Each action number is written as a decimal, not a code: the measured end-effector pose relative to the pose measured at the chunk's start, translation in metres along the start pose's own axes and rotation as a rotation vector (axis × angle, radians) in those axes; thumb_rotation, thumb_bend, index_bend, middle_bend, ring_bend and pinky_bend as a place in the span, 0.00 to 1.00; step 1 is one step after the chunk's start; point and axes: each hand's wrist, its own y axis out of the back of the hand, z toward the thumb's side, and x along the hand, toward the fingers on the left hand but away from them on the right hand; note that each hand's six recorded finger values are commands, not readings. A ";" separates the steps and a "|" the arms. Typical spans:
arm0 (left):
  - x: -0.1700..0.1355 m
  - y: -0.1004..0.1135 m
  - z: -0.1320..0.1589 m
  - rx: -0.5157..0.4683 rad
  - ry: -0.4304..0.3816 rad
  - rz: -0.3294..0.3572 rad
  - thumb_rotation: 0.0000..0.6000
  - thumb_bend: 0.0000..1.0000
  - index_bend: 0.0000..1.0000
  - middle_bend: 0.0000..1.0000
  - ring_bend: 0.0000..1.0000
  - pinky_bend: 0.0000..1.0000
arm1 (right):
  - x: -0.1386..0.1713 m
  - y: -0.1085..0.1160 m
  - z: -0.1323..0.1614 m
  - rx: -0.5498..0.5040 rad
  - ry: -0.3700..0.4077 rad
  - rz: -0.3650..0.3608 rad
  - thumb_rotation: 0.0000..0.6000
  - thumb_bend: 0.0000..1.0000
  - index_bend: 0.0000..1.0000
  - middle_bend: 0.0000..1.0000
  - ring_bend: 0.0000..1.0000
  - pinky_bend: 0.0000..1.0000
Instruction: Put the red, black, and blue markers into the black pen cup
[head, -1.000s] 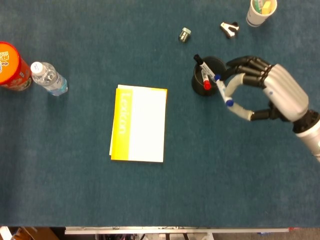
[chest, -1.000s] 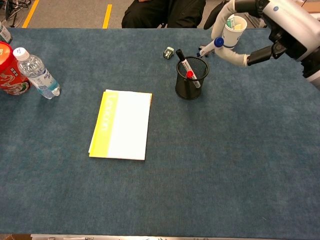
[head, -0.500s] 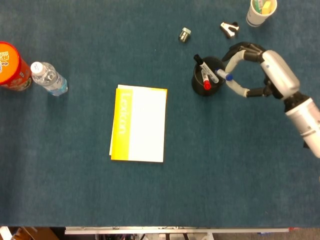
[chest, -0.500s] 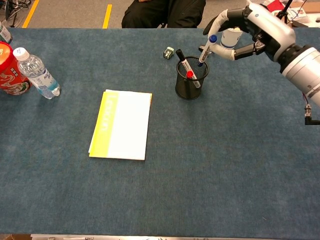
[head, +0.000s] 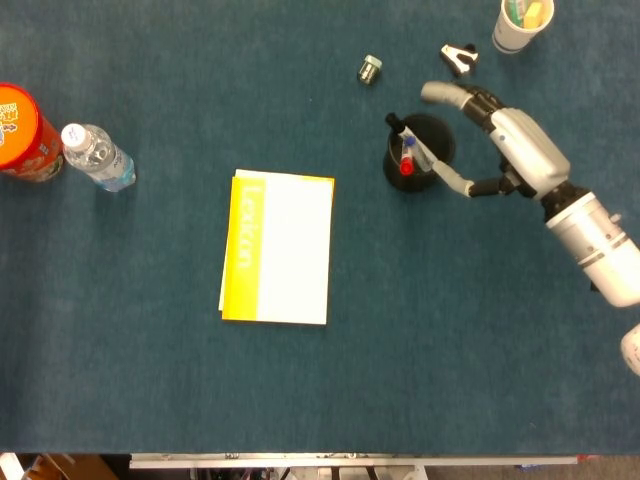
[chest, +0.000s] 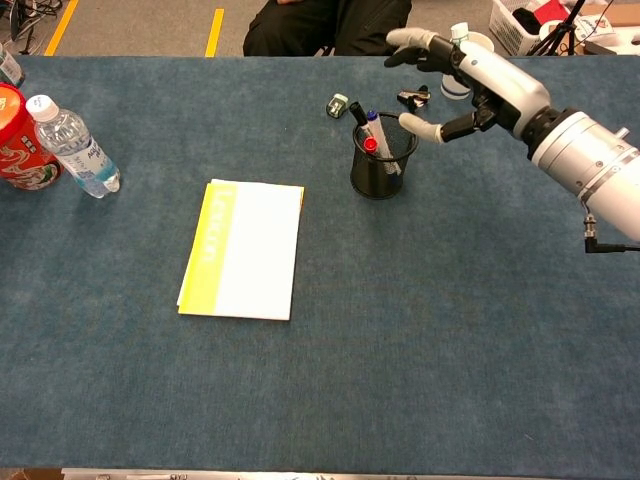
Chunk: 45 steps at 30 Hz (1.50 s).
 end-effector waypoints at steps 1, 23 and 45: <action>0.000 0.000 0.000 -0.001 -0.001 -0.001 1.00 0.48 0.17 0.20 0.20 0.20 | 0.000 0.002 0.001 0.004 0.004 -0.008 1.00 0.34 0.04 0.14 0.06 0.06; 0.017 -0.005 0.004 0.033 -0.043 0.040 1.00 0.48 0.17 0.20 0.20 0.20 | 0.100 0.070 -0.019 0.568 -0.125 -0.222 1.00 0.39 0.31 0.26 0.13 0.06; 0.020 -0.008 0.014 0.023 -0.088 0.055 1.00 0.48 0.17 0.20 0.20 0.20 | 0.258 0.105 -0.047 0.646 -0.485 -0.442 1.00 0.39 0.33 0.27 0.13 0.06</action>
